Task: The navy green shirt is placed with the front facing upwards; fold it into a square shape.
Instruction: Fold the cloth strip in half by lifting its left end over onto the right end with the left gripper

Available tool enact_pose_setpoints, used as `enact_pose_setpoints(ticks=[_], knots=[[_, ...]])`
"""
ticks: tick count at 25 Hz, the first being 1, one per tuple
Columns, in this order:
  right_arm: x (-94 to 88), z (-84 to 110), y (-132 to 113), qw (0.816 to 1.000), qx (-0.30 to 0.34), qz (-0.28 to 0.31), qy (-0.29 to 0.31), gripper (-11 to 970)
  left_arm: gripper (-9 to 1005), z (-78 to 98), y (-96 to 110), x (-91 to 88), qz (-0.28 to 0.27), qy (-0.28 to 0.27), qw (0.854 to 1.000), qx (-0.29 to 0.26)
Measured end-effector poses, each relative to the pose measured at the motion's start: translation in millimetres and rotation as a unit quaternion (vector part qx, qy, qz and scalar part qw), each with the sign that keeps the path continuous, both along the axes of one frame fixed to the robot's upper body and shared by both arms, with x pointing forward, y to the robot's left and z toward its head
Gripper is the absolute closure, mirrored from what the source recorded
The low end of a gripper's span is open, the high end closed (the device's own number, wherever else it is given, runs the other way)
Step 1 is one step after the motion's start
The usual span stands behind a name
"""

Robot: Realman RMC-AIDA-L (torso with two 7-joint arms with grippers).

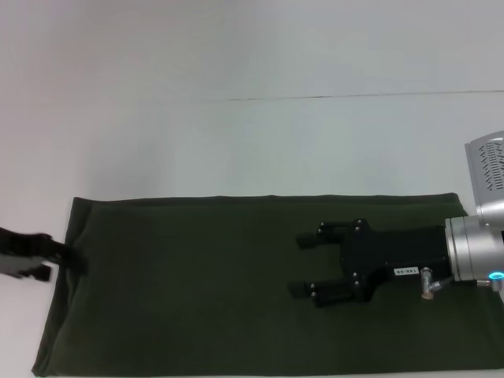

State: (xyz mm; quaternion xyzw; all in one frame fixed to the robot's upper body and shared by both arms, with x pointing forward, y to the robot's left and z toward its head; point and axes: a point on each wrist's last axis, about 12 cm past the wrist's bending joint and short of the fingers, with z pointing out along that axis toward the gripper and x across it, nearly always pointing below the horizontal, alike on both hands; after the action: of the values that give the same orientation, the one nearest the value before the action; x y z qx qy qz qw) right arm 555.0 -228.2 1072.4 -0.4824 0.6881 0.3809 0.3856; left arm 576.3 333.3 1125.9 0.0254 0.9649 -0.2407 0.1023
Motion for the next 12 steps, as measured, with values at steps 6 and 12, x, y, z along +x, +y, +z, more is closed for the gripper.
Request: enact_pose_setpoints(ticks=[6,12], knots=[[0.5,0.5,-0.5,1.0,0.0,-0.002,-0.001,103,289,28.6,16.5,-2.5,0.022,-0.023,0.999,-0.01],[2.6,3.2,-3.3,1.0,-0.003,-0.009,0.003,103,289,28.6,-1.5,-10.1,-0.017,0.0,0.995,-0.103]])
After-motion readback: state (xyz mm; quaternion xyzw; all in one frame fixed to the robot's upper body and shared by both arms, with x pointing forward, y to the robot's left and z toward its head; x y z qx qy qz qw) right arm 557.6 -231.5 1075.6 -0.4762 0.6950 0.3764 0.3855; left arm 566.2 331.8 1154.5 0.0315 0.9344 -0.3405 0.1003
